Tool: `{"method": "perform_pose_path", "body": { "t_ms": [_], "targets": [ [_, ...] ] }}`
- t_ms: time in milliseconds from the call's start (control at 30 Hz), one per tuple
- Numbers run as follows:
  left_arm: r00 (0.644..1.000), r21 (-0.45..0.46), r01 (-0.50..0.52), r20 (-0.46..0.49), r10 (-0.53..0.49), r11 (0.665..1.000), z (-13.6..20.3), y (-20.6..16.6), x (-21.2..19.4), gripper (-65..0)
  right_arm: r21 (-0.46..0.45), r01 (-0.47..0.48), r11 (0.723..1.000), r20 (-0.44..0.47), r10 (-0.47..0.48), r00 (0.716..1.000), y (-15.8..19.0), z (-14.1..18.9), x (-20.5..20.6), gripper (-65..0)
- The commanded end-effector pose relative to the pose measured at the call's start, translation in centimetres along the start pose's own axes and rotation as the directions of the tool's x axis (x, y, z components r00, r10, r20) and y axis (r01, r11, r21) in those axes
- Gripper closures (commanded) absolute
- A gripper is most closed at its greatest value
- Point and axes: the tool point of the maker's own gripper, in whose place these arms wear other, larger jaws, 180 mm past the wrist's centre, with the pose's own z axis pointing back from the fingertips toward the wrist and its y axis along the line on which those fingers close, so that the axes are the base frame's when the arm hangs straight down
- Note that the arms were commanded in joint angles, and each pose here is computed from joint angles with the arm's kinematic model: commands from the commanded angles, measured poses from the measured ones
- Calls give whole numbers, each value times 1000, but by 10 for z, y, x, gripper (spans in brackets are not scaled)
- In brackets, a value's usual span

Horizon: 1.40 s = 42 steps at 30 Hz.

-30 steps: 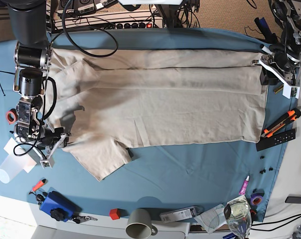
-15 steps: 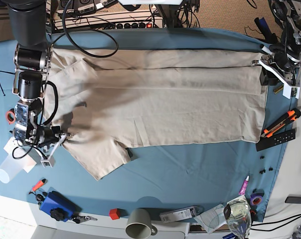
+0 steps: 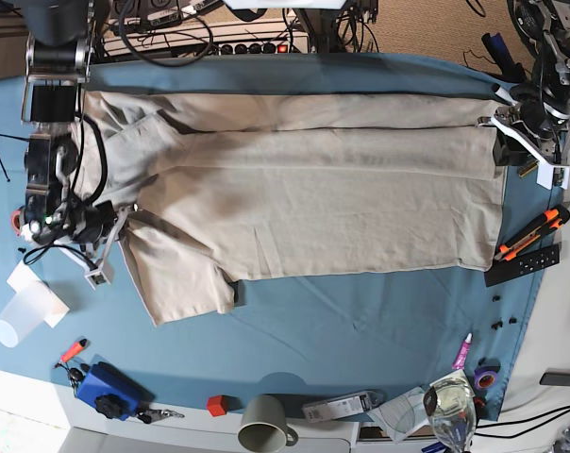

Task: Fold the T-shirt properly
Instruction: 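Fold the grasped sleeve inward over the shirt body with the right gripper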

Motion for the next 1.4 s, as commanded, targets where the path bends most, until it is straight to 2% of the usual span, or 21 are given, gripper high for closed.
{"method": "perform_pose_path", "body": {
  "t_ms": [0,200,400,500,533,667,800,967,1033,1200,1367],
  "targets": [
    [999,0,20,38,-20,1000,4,0,11,-177,-34,-3,999,39,5,999,-11,12,8,0],
    [999,0,20,39,-20,1000,4,0,11,-177,-42,25,999,40,-23,999,-8,17,-21,0],
    [999,0,20,39,-20,1000,4,0,11,-177,-56,66,996,58,-62,996,-20,24,-24,-1],
    [999,0,20,39,-20,1000,4,1,11,-177,-41,42,998,60,-39,997,-17,24,-24,-161],
    [999,0,20,39,-20,1000,4,0,11,-177,-38,42,998,62,-40,997,-17,24,-23,-197],
    [999,1,20,38,-20,1000,4,1,11,-177,-32,53,998,91,-50,995,-19,28,-12,-216],
    [999,1,20,39,-20,1000,4,1,11,-177,-74,64,995,188,-49,981,-35,42,25,-216],
    [999,0,20,39,-20,1000,4,0,11,-177,-184,65,981,392,13,920,-64,67,84,-216],
    [999,1,21,38,-21,1000,4,1,11,-177,-164,102,981,409,-27,912,-71,64,92,-216],
    [999,2,21,37,-21,1000,4,1,11,-177,-56,227,972,385,-188,904,-82,28,99,-216],
    [999,2,21,38,-21,1000,4,1,11,-177,27,283,959,357,-274,893,-86,3,99,-216]
  ]
}}
